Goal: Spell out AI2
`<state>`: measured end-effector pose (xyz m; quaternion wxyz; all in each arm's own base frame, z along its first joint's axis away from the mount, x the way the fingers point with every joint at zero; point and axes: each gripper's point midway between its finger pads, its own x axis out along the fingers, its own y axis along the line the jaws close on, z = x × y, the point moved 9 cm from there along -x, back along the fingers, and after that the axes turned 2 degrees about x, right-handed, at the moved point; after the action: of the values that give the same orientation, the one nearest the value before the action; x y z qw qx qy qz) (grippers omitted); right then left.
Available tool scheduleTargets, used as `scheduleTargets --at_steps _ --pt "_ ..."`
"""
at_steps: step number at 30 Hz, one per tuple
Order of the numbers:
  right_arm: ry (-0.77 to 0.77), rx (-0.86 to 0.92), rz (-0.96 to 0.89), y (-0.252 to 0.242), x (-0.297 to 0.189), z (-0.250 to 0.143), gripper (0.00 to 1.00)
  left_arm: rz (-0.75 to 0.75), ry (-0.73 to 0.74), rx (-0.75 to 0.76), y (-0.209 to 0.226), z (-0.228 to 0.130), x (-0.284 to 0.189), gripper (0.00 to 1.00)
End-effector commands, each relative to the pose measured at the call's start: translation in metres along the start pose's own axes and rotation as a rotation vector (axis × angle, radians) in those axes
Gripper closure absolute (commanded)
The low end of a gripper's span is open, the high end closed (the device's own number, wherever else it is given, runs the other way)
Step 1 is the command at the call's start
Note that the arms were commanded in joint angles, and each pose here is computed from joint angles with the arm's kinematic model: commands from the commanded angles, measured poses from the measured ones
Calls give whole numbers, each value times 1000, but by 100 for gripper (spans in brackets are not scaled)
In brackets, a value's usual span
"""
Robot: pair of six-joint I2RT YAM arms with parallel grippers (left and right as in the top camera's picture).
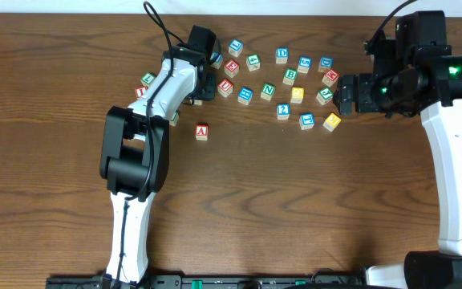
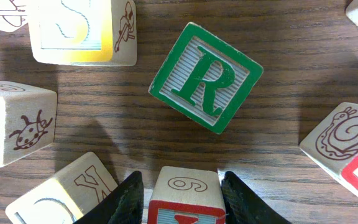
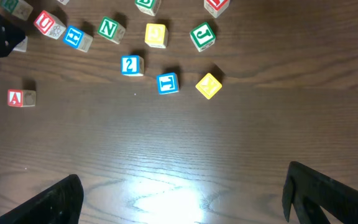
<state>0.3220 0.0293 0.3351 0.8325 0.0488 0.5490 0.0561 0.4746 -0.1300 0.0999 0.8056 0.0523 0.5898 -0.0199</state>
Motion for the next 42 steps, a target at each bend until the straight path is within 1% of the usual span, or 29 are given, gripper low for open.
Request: scheduleTargets --at_steps 1,20,26,34,37,42 --pt "-3 -6 10 -1 -2 0 1 22 14 -7 2 -4 4 60" --pt "-10 -8 16 0 -2 1 1 17 27 -5 1 -8 8 60" --pt "-10 -8 16 0 -2 1 1 17 30 -5 1 -9 8 64" --pt "-10 -8 16 0 -2 1 1 16 23 -5 1 -8 8 66" --pt "-10 -8 16 0 -2 1 1 15 18 -5 1 -7 8 70" --pt "-10 -8 16 0 -2 1 1 14 12 -6 1 -6 7 71"
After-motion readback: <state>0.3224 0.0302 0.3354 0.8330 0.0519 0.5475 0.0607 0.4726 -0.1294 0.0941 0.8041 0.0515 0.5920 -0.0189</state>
